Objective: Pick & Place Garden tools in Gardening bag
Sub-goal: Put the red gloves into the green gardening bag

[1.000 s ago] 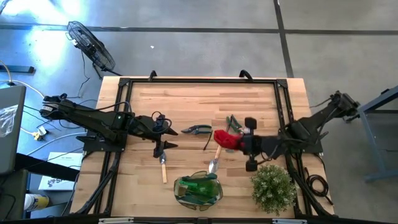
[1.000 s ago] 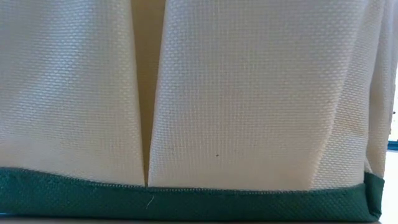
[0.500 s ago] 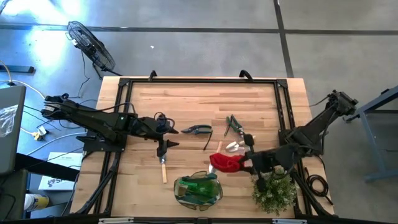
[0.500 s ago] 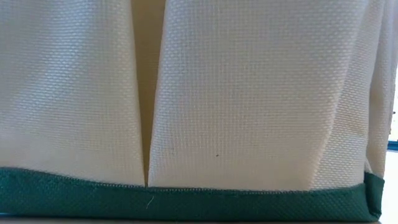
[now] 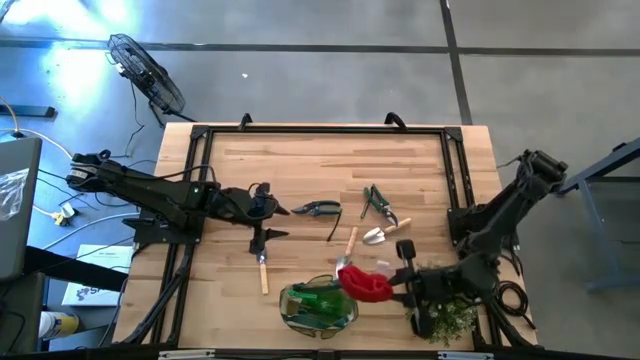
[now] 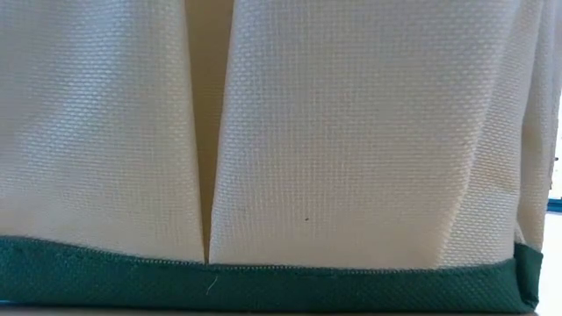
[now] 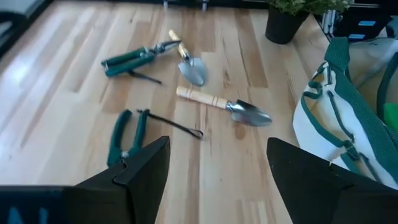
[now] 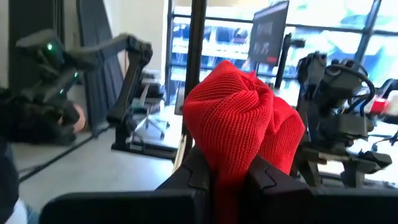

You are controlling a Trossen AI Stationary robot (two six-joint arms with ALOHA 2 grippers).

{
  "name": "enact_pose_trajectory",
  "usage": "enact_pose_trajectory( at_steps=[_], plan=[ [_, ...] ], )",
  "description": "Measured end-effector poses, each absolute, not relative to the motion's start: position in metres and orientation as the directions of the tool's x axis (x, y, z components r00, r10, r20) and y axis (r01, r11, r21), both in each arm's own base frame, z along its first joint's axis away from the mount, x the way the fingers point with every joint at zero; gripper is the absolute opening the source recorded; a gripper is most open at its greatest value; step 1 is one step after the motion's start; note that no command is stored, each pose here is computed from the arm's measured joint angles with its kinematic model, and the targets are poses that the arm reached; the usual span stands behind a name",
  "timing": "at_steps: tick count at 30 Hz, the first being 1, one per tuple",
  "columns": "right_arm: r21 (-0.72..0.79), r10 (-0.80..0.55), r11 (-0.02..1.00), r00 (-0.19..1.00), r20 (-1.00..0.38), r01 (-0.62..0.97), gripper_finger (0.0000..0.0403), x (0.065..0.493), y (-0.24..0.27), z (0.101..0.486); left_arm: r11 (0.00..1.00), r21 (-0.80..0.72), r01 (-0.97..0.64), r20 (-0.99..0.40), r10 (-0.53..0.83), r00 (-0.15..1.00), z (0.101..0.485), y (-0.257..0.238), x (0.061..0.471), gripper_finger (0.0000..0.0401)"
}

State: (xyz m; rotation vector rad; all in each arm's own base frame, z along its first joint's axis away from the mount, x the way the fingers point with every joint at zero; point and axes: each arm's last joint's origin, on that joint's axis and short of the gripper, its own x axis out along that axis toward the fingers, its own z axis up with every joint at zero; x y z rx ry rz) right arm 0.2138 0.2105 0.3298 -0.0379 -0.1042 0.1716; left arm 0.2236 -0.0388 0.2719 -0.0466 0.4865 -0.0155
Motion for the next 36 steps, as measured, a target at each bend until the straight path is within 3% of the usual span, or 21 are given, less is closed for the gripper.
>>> enact_pose_trajectory(
  at_steps=[13, 20, 32, 36],
  plan=[
    [0.063, 0.146, 0.986, 0.981, 0.131, -0.155, 0.0024, 0.251, 0.222, 0.316, 0.996, 0.064, 0.063, -0.461, -0.026, 0.887, 0.272, -0.039, 0.224, 0.026],
    [0.03, 0.198, 0.98, 0.98, 0.026, -0.199, 0.0024, 0.274, 0.23, 0.32, 0.996, 0.055, 0.077, -0.463, -0.043, 0.885, 0.272, -0.039, 0.224, 0.026],
    [0.182, 0.278, 0.948, 0.957, -0.085, -0.259, 0.0024, 0.292, 0.223, 0.312, 0.995, 0.013, 0.102, -0.463, -0.084, 0.883, 0.273, -0.041, 0.224, 0.026],
    [0.23, 0.359, 0.916, 0.926, -0.112, -0.328, 0.0024, 0.307, 0.222, 0.296, 0.995, 0.012, 0.1, -0.461, -0.084, 0.883, 0.273, -0.041, 0.224, 0.026]
  ],
)
